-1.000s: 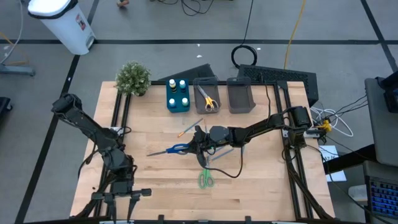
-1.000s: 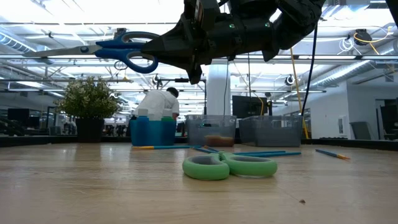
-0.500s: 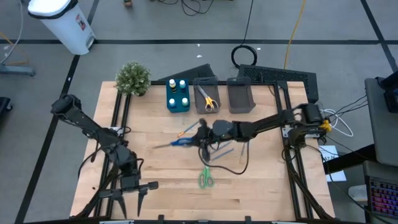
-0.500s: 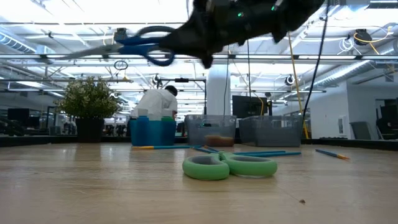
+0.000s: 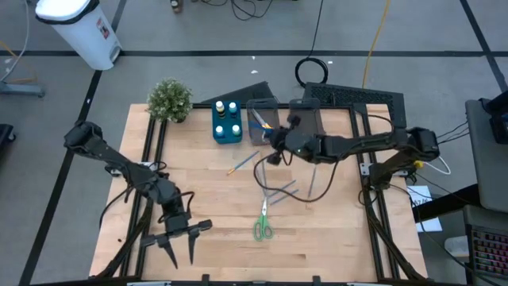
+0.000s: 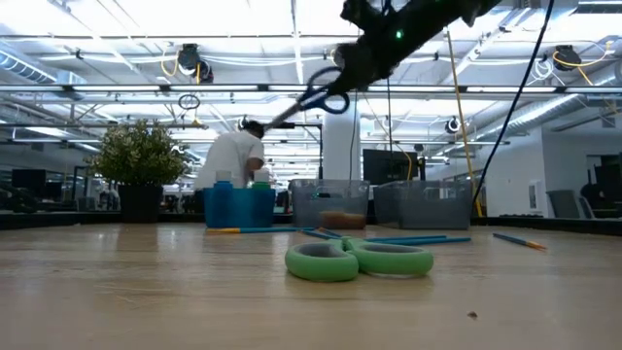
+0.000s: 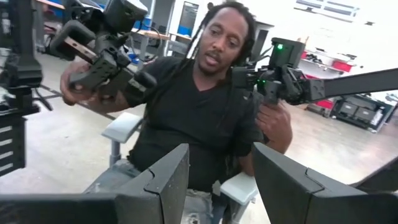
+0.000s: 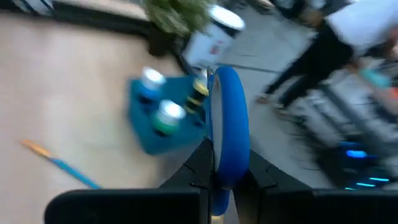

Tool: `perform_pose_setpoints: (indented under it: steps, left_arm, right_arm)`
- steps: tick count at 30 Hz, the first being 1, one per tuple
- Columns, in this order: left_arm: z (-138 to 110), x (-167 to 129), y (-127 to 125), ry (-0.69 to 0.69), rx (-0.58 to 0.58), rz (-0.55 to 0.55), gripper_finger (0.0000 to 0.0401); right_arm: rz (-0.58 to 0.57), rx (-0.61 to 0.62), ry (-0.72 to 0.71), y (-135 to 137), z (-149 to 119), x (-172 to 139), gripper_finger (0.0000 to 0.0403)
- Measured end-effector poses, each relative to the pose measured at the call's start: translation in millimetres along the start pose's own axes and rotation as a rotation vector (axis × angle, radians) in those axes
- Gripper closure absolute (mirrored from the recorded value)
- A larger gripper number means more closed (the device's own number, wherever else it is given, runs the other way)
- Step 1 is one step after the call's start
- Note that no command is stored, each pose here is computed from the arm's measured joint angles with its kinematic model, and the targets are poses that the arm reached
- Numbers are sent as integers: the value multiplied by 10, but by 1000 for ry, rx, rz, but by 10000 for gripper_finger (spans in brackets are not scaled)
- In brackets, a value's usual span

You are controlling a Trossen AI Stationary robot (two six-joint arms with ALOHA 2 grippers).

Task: Pick & Place Paint Supplies
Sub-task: Put the blue scissors into the left black bin

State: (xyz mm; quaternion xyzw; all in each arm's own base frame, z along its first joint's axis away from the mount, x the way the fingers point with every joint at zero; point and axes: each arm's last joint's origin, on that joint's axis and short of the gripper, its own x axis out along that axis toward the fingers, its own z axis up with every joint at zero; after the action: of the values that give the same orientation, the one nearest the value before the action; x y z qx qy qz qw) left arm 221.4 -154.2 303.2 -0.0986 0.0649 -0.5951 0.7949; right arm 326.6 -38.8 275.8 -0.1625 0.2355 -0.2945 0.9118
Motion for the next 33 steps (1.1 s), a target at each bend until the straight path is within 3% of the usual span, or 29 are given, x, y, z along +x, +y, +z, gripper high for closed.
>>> perform_pose_setpoints:
  steps: [6,12,20,26,33]
  left_arm:
    - [-1,-33,49,0,-10,46,219]
    - [-8,-37,75,-8,-24,121,219]
    - [-5,-46,87,-13,-63,132,219]
    - [2,-64,106,-17,-61,141,219]
    - [13,-104,150,-23,-61,162,219]
  right_arm:
    - [-102,-205,129,-269,-197,276,384]
    - [-20,-316,192,-411,-413,553,384]
    - [-4,-435,316,-406,-741,876,384]
    - [9,-469,362,-367,-885,1000,381]
    - [17,-450,358,-338,-871,982,319]
